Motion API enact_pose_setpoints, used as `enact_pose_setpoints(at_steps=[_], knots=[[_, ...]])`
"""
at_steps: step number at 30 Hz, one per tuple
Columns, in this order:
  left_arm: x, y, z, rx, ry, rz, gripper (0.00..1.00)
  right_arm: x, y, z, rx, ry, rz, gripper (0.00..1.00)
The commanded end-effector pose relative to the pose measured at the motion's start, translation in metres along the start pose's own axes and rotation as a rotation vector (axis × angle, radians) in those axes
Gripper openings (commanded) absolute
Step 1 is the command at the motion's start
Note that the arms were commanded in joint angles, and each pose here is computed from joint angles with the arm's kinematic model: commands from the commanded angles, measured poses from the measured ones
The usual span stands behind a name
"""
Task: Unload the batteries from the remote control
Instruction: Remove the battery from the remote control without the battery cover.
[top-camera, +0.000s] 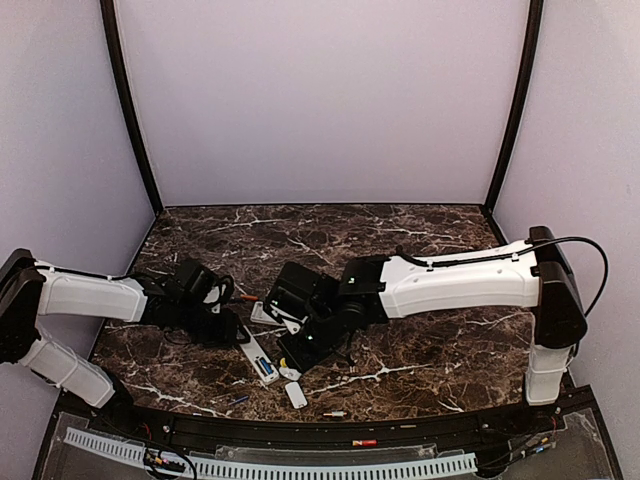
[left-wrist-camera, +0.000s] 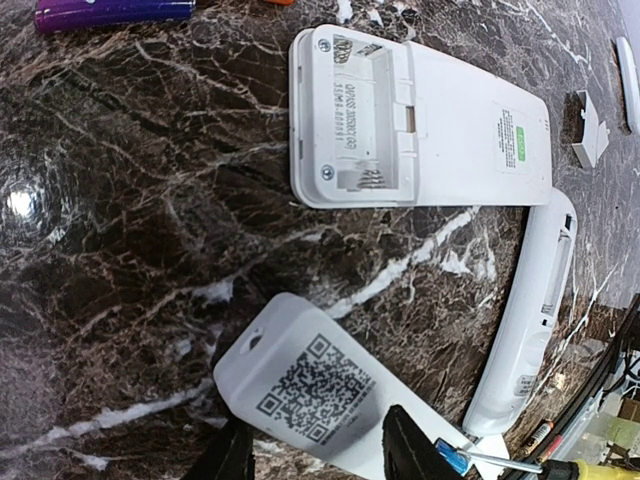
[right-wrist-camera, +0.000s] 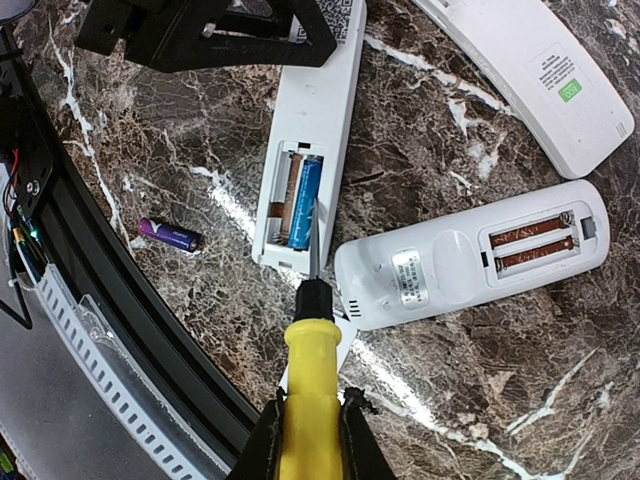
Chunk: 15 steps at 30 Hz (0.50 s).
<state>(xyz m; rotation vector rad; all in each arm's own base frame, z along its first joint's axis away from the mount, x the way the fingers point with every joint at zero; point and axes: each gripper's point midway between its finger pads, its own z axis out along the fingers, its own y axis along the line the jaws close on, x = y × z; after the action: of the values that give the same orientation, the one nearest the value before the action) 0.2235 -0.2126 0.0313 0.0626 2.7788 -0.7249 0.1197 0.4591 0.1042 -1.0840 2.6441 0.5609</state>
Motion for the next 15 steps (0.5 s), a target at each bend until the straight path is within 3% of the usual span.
enact_pose_setpoints(at_steps=[1,15], knots=[[0.0013,-0.0021,-0.0058,0.002,0.010,0.009,0.43,0.0161,0.0024,0.0294,-0.027,0.047,0.008,0.00],[-0.0042,-0.0067,-0.0097,0.004,0.004,0.013,0.43,0.0128,0.0067,0.0214,-0.057,0.017,0.018,0.00]])
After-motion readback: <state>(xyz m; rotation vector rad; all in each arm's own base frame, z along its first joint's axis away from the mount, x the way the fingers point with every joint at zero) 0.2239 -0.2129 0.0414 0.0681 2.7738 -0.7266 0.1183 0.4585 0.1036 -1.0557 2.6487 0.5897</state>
